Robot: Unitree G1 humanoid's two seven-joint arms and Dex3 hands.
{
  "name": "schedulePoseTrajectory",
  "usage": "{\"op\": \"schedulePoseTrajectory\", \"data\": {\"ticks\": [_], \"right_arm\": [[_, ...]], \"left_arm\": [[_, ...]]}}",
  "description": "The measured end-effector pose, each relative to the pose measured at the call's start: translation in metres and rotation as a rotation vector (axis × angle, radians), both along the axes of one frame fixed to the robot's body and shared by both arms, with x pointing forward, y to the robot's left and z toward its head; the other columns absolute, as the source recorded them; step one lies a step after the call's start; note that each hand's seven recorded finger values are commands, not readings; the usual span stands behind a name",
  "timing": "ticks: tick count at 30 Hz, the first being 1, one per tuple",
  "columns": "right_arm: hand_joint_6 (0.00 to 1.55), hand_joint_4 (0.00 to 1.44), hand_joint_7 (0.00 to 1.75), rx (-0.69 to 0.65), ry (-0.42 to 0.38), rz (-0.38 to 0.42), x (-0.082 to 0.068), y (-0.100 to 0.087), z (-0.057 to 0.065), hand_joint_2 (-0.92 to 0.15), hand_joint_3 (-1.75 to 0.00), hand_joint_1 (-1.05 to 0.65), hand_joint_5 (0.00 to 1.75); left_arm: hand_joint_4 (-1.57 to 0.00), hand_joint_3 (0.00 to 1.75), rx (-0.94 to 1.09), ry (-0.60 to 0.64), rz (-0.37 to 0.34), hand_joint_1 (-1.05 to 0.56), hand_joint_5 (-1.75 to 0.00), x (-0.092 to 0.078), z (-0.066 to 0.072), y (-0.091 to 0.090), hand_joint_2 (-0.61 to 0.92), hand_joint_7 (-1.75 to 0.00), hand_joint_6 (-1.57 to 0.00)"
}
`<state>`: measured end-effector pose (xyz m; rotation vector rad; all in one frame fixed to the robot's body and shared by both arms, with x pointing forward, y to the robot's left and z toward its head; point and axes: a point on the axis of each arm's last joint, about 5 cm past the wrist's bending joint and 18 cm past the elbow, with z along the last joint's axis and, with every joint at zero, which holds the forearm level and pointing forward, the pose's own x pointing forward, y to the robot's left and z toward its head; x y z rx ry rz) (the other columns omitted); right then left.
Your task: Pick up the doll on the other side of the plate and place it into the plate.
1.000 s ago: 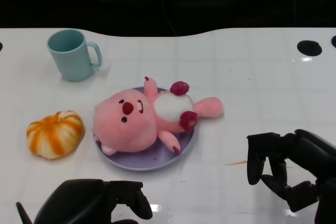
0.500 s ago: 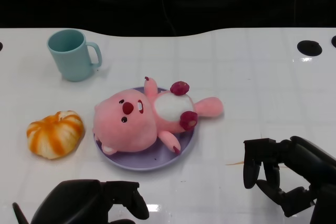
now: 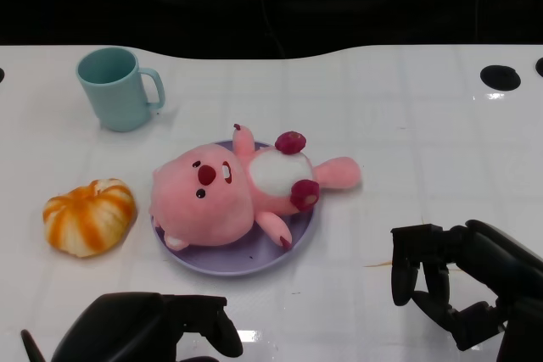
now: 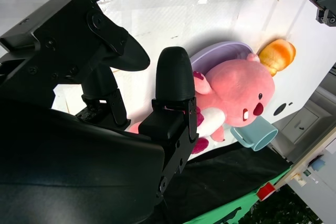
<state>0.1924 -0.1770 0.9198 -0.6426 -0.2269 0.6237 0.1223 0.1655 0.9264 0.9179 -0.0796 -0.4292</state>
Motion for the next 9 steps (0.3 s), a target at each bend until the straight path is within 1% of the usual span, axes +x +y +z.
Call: {"op": "schedulePoseTrajectory", "data": {"ticks": [4,9], "right_arm": [[0.70,0.75,1.47,-0.011,-0.001,-0.002,0.0000,0.0002,0.0001,-0.36,-1.33,-0.10,1.75],[0.70,0.75,1.45,-0.011,-0.003,-0.001,0.0002,0.0003,0.0004,-0.36,-1.32,-0.10,1.75]], "left_arm": [[-0.64,0.34,-0.001,0.000,0.001,-0.27,-1.61,-0.0001,0.0001,0.0006,0.92,-0.82,-0.75],[-0.62,0.36,-0.001,0.002,0.005,-0.27,-1.64,-0.0004,-0.0001,0.0012,0.92,-0.81,-0.74]]}}
